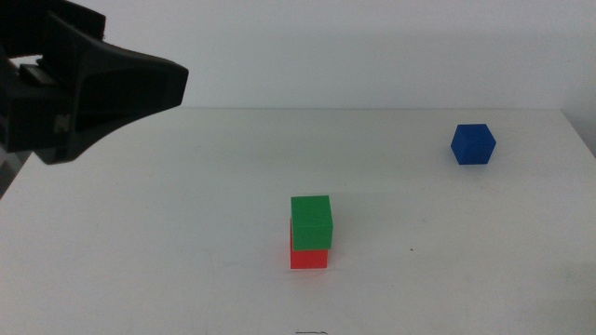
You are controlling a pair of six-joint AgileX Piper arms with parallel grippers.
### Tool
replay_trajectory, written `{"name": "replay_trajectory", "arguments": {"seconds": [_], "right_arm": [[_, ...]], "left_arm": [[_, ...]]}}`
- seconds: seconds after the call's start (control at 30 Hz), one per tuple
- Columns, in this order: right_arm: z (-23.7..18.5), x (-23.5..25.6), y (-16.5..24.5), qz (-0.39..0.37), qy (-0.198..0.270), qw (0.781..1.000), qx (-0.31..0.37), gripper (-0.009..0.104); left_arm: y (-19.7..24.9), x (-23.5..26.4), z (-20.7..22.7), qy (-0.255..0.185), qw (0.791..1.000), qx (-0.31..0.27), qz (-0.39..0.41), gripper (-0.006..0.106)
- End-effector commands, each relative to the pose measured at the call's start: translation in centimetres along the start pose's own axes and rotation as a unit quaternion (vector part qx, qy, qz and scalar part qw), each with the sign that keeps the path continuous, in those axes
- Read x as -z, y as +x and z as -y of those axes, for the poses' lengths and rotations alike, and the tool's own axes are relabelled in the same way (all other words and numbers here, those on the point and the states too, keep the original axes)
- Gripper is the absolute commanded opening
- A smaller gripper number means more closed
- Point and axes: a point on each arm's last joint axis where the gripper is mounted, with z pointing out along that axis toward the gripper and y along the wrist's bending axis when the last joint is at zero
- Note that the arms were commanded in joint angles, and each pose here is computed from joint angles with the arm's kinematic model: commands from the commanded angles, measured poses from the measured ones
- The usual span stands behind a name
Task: Stack red cubes first, then green, then blue cubes in a specific spot.
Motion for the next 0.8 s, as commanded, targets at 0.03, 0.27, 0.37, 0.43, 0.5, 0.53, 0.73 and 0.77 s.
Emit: {"name": "replay_trajectory", "arguments": {"seconds": [0.03, 0.27, 0.37, 0.43, 0.5, 0.53, 0.73, 0.77], "right_arm": [[0.0, 0.5, -2.5, 0.113, 0.003, 0.994, 0.015, 0.092], [0.2, 0.7, -10.2, 0.06, -0.005, 0.996, -0.059, 0.092], [0.1, -1.5, -14.7, -0.046, -0.008, 0.996, -0.082, 0.092], [0.0, -2.8, -17.1, -0.108, -0.013, 0.99, -0.09, 0.092], [0.0, -4.0, -19.4, -0.155, -0.013, 0.984, -0.086, 0.092], [0.0, -4.8, -20.3, -0.172, -0.013, 0.981, -0.086, 0.092], [-0.1, -9.8, -22.1, -0.217, -0.012, 0.972, -0.089, 0.092], [-0.1, -10.5, -21.9, -0.224, -0.013, 0.97, -0.092, 0.092]], "left_arm": [[-1.3, 0.9, 0.1, -0.005, 0.998, 0.007, 0.055, 0.092], [-1.3, 0.9, 0.1, -0.005, 0.998, 0.007, 0.055, 0.092], [-1.3, 0.9, 0.1, -0.005, 0.998, 0.007, 0.055, 0.092], [-1.3, 1.0, 0.1, -0.006, 0.998, 0.007, 0.056, 0.092], [-1.3, 1.0, 0.1, -0.006, 0.998, 0.007, 0.056, 0.092], [-1.3, 1.0, 0.1, -0.006, 0.998, 0.007, 0.056, 0.092], [-1.3, 0.9, 0.1, -0.005, 0.998, 0.007, 0.055, 0.092], [-1.3, 0.9, 0.1, -0.005, 0.998, 0.007, 0.055, 0.092]]}}
